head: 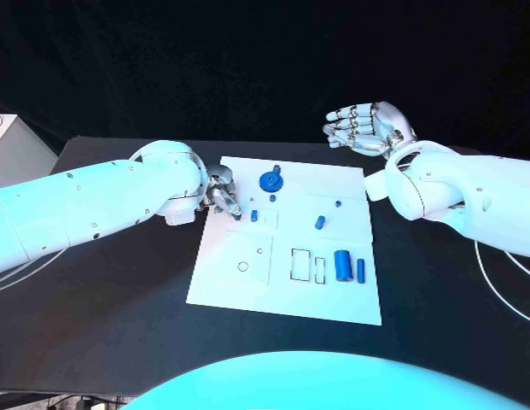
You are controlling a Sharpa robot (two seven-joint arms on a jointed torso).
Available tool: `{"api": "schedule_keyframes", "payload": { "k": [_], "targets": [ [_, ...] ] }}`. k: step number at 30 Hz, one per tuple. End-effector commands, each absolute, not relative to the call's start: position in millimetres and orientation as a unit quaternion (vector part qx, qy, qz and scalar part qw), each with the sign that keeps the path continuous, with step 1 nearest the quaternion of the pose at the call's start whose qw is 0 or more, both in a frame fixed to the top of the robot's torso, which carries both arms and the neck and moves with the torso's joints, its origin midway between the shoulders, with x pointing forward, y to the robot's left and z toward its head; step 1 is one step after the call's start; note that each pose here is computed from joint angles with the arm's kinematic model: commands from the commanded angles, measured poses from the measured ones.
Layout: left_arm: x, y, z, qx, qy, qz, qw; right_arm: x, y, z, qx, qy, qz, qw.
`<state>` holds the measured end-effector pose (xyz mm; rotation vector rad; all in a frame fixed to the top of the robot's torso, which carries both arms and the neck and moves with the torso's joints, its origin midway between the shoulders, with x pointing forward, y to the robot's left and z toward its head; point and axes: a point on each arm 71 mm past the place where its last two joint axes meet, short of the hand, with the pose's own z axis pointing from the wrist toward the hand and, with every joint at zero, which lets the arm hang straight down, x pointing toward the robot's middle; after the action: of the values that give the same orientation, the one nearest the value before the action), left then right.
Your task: Assemble the parts on the task board
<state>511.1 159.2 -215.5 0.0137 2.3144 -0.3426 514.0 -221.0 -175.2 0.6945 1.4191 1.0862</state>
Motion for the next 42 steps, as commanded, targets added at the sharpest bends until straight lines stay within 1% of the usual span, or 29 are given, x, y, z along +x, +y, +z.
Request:
{"api": "schedule_keyframes", "payload": {
  "k": [1,23,34,42],
  "targets": [
    [510.6,157.1,-215.5,0.015,0.911,-0.135,0.389,513.5,-219.5,-175.0,0.291,0.606,0.47,0.572],
    [508.7,156.7,-217.5,0.01,0.919,-0.139,0.368,513.5,-219.5,-175.2,0.292,0.607,0.47,0.571],
    [511.5,158.7,-218.3,0.005,0.919,-0.136,0.369,513.3,-219.2,-175.2,0.292,0.608,0.47,0.57],
    [513.3,156.8,-220.2,0.006,0.924,-0.134,0.359,513.1,-218.6,-175.3,0.292,0.608,0.471,0.568]
  ]
}}
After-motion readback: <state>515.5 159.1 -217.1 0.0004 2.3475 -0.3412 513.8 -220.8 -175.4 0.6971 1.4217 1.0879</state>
